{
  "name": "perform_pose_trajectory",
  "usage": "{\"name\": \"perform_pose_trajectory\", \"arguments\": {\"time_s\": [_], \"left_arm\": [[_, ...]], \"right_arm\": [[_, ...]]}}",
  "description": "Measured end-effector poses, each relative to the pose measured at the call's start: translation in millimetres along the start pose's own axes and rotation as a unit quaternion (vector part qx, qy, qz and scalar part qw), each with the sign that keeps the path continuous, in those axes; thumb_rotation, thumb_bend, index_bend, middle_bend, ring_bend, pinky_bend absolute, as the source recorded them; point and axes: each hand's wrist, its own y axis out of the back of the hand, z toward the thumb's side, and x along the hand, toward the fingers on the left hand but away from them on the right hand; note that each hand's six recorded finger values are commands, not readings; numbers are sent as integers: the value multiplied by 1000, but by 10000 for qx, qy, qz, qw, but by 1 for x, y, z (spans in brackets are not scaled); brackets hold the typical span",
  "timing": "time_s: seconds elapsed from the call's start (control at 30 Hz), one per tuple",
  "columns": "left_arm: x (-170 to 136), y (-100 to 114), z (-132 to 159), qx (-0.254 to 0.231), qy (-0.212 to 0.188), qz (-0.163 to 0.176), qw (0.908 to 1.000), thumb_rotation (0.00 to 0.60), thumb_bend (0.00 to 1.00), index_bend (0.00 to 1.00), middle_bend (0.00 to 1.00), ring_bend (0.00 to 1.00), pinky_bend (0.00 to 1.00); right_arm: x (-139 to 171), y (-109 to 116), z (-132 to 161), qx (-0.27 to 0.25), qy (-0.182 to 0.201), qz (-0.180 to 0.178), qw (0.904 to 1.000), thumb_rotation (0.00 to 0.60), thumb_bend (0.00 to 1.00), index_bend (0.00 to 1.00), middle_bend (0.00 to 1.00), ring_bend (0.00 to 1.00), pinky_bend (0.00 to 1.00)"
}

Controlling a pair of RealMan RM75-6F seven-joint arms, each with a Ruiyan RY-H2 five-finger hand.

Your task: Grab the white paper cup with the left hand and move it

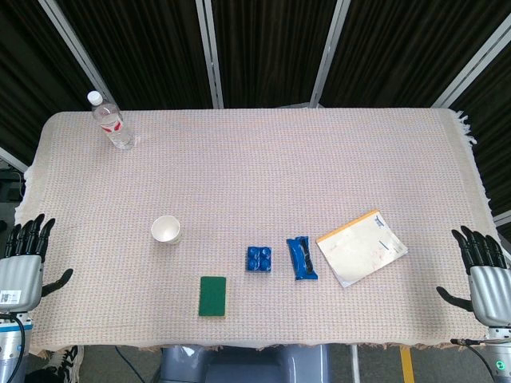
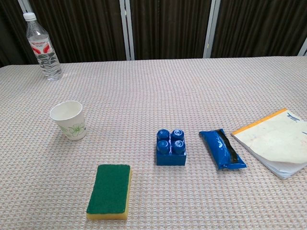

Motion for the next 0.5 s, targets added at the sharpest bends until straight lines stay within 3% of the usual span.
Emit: {"name": "perform_pose_trajectory", "arguments": {"time_s": [0.5], "left_arm": [[-1,-2,8,-101,-128,-105,9998,600,119,0,0,0,0]], "right_arm": [[1,3,-1,-63,-1,-29,10000,600,0,0,0,0,0]]}}
